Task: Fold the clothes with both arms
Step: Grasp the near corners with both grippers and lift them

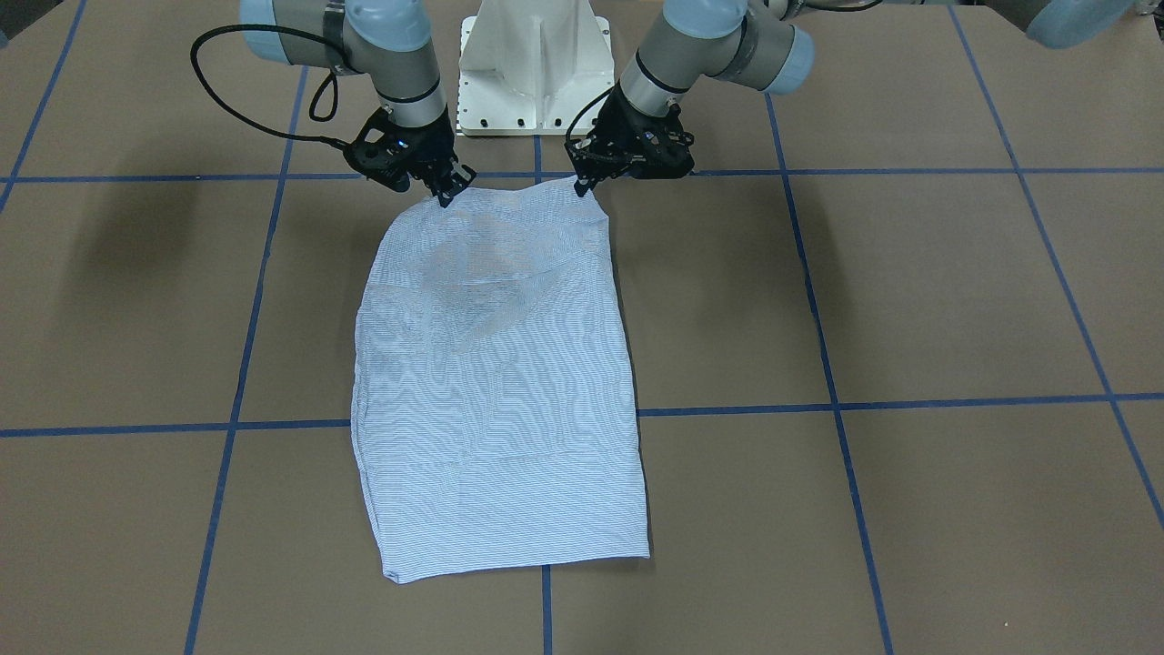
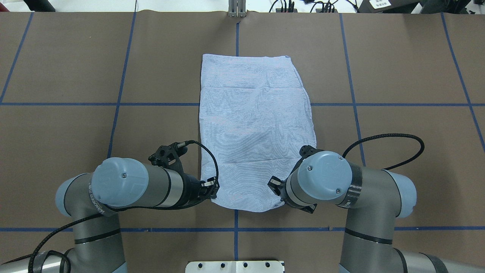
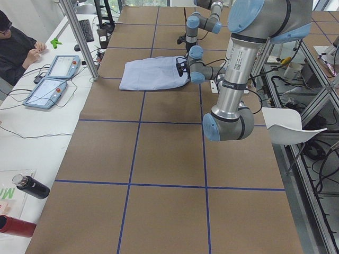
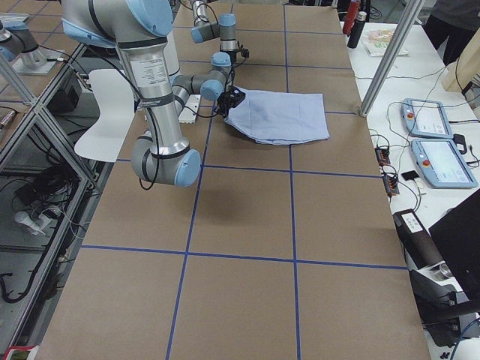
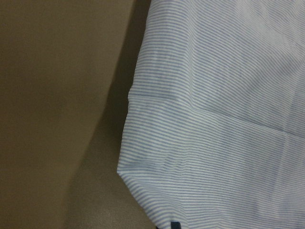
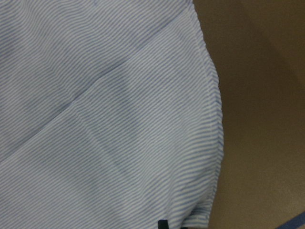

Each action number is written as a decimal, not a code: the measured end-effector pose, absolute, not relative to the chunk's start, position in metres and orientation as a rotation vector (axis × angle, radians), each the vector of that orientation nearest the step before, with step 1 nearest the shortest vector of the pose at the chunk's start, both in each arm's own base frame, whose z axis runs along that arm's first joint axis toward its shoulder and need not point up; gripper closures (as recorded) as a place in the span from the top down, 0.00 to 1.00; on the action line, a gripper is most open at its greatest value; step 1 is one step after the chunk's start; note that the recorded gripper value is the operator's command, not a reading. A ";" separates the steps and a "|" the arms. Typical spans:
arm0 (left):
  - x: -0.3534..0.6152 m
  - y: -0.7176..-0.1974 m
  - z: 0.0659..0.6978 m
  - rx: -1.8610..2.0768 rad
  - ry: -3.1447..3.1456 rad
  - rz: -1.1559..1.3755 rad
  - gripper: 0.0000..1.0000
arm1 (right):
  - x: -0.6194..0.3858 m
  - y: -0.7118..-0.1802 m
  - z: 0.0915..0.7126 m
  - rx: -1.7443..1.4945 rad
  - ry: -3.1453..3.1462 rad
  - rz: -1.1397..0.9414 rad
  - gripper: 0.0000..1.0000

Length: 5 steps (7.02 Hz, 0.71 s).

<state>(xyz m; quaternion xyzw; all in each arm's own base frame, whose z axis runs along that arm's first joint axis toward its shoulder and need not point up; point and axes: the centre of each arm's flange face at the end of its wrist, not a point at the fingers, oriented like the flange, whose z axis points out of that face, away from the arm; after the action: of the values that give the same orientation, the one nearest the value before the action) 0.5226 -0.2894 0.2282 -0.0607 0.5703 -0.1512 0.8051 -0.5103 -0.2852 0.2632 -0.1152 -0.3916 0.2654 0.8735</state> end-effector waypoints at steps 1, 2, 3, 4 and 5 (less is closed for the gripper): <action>0.514 -0.284 0.220 -0.133 1.216 -0.320 0.00 | -0.504 -0.281 0.257 -0.261 -0.833 0.541 0.00; 0.505 -0.278 0.212 -0.140 1.200 -0.316 0.00 | -0.496 -0.276 0.252 -0.284 -0.848 0.525 0.00; 0.496 -0.271 0.203 -0.155 1.179 -0.309 0.00 | -0.489 -0.268 0.246 -0.319 -0.860 0.501 0.00; 0.487 -0.263 0.196 -0.180 1.160 -0.294 0.00 | -0.481 -0.257 0.239 -0.369 -0.873 0.467 0.00; 0.482 -0.250 0.190 -0.205 1.142 -0.274 0.00 | -0.473 -0.245 0.230 -0.422 -0.887 0.428 0.00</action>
<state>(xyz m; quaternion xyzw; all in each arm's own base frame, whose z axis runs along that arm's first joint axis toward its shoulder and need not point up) 0.4824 -0.2501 0.1905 -0.0966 0.5378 -0.1289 0.8276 -0.4728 -0.2453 0.2302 -0.2013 -0.4226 0.2039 0.8598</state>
